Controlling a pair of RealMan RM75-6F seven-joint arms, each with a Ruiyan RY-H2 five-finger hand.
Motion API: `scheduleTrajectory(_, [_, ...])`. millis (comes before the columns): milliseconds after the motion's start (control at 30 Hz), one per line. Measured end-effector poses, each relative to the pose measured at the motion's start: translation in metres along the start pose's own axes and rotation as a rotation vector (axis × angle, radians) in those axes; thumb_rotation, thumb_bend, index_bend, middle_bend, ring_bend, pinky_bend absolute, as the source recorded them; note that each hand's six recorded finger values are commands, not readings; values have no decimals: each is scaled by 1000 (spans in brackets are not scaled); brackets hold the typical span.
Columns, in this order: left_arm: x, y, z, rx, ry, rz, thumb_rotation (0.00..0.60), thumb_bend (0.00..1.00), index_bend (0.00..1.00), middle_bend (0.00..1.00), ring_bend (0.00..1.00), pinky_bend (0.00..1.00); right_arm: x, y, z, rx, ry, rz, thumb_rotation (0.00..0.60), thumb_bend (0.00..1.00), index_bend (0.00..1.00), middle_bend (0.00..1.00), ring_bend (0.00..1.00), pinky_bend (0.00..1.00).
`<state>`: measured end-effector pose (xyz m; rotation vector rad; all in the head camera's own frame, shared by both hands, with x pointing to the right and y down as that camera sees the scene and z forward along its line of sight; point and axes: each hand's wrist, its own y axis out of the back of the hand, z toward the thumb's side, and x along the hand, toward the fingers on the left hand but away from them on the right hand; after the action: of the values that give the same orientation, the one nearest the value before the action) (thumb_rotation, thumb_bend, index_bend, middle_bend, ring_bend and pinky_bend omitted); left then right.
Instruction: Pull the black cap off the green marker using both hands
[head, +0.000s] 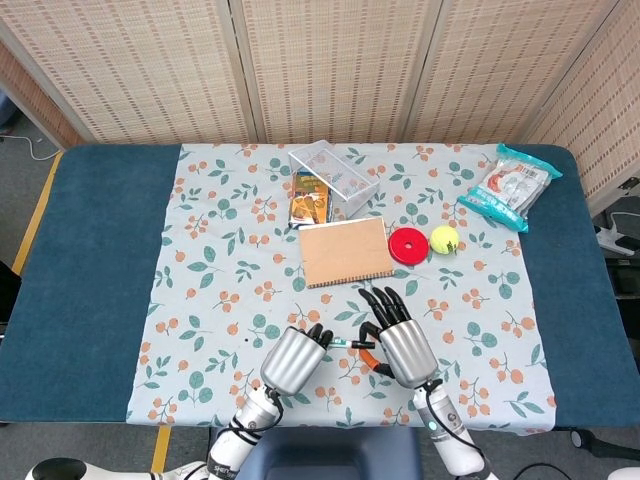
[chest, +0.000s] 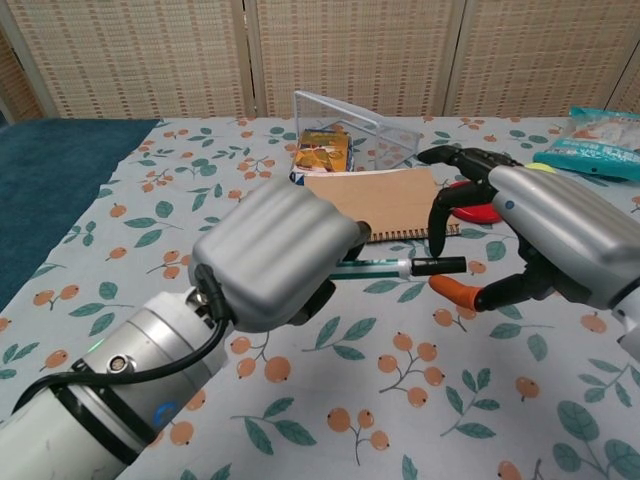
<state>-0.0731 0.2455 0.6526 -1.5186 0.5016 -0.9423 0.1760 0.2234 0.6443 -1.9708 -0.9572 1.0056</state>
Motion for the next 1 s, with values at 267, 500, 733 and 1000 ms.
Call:
scheduleTrajectory(267, [-2, 3, 4, -5, -12, 5, 600, 601, 921, 1000, 883, 1000, -1, -2, 2, 4, 4, -4, 600, 198, 557, 54, 0, 0])
scheduleTrajectory(500, [-5, 7, 6, -11, -21, 12, 600, 602, 920, 1000, 883, 1000, -1, -1, 1, 6, -1, -1, 600, 208, 564, 54, 0, 0])
scheduleTrajectory(733, [-7, 9, 7, -12, -27, 17, 600, 606, 920, 1000, 883, 1000, -2, -3, 1, 10, -1, 4, 600, 268, 611, 84, 0, 0])
scheduleTrajectory(1000, [-7, 11, 6, -18, -22, 20, 600, 608, 919, 1000, 883, 1000, -2, -1, 0, 10, -2, -13, 600, 477, 792, 194, 0, 0])
